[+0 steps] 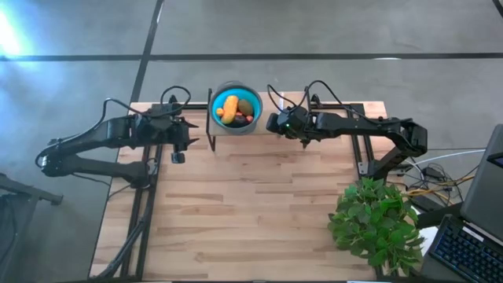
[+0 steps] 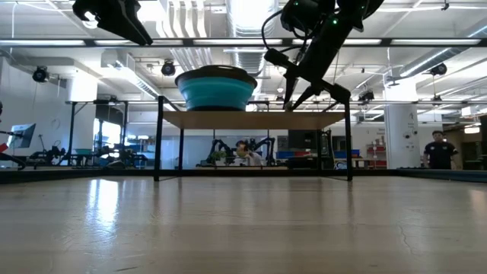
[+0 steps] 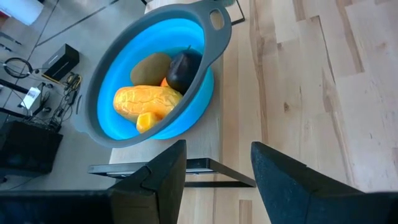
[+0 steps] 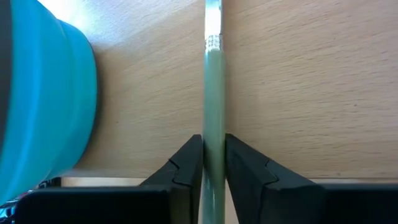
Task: Pick & Place Fruit
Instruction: Put the table knife on the shelf
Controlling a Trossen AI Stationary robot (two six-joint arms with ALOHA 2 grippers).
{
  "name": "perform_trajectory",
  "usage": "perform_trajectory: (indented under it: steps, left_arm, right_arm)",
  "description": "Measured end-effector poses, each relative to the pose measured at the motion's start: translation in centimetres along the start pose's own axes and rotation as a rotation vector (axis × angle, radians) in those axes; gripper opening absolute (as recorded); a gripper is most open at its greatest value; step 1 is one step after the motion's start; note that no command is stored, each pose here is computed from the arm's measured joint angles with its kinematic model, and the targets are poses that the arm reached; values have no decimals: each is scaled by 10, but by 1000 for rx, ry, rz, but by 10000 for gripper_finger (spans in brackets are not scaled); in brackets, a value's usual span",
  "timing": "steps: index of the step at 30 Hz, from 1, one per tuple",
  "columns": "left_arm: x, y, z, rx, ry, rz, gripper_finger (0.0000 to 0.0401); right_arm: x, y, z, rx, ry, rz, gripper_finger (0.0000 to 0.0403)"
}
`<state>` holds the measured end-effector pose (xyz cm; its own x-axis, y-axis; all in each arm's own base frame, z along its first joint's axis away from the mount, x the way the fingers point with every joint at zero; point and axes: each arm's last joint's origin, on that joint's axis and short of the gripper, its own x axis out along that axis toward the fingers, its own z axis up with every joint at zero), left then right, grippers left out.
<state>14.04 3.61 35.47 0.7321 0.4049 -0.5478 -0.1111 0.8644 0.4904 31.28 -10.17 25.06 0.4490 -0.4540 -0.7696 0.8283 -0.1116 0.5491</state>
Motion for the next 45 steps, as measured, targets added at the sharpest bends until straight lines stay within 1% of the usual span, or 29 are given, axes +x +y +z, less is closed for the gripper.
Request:
perform_trajectory:
  steps: [4,7,16,20,45]
  left_arm:
    - [0,0,0,12,0,0,186]
    - [0,0,0,14,0,0,186]
    - [0,0,0,16,1,0,186]
    - [0,0,0,16,1,-1,186]
    - [0,0,0,21,1,0,186]
  right_arm:
    - [0,0,0,0,0,1,77]
    - [0,0,0,-1,0,0,79]
    - [-1,-1,2,1,-18,-2,50]
    - [-2,-1,5,-1,-25,-6,50]
    - [-9,-1,10,0,-40,14,122]
